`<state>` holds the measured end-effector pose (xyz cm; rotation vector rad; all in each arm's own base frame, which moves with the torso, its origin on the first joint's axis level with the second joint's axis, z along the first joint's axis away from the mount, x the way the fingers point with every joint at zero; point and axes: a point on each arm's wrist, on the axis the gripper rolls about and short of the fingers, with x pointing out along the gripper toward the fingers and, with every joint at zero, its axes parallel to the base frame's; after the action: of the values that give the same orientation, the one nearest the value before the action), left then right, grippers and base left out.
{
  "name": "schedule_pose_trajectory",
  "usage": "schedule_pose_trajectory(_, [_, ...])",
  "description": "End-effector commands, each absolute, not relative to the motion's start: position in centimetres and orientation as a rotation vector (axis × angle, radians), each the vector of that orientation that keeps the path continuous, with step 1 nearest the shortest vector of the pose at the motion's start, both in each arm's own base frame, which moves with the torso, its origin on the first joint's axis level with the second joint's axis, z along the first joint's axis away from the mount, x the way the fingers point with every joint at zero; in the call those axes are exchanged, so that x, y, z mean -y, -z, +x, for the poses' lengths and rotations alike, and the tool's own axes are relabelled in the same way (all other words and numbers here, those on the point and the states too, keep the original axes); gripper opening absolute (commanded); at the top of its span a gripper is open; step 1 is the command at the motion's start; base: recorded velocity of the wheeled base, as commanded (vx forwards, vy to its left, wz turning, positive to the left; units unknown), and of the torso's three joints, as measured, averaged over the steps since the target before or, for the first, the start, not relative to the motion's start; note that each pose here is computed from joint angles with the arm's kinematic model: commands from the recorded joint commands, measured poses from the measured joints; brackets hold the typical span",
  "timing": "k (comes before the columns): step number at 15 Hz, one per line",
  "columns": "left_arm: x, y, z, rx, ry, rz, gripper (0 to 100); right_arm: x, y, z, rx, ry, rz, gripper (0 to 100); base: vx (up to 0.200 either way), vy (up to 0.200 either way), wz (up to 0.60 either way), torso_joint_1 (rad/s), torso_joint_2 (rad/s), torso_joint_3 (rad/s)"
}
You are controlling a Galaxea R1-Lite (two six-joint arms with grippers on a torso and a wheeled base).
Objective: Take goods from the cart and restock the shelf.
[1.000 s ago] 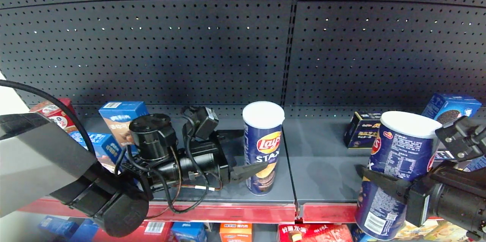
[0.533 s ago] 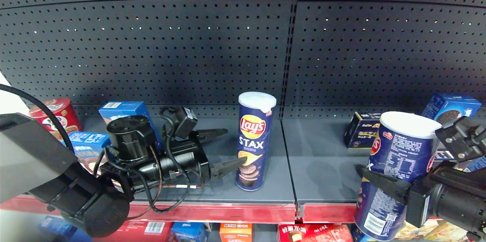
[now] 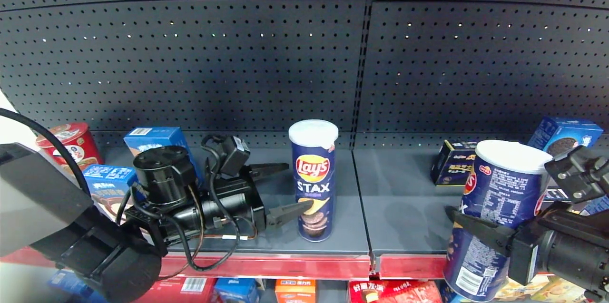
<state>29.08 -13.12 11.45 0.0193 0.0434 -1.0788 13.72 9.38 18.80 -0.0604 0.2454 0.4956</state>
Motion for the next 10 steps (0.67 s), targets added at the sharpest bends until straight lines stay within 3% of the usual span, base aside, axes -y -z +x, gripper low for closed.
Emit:
schedule_pose_trajectory(1, [14.0,-11.4,28.7,-0.045,1.107,0.02,100,-9.4,-18.9,13.7,-0.242,-0.495,-0.06,0,0.0,0.0,0.0,0.0,0.0,0.0])
schedule_pose_trajectory(4, [14.3,-11.5,28.4,-0.044,1.117,0.02,100,-9.3,-18.9,13.7,-0.239,-0.491,-0.06,0,0.0,0.0,0.0,0.0,0.0,0.0])
schedule_pose_trajectory(10, [13.0,-14.0,25.7,0.01,1.115,0.021,100,-9.3,-18.9,13.7,-0.24,-0.489,-0.061,0,0.0,0.0,0.0,0.0,0.0,0.0])
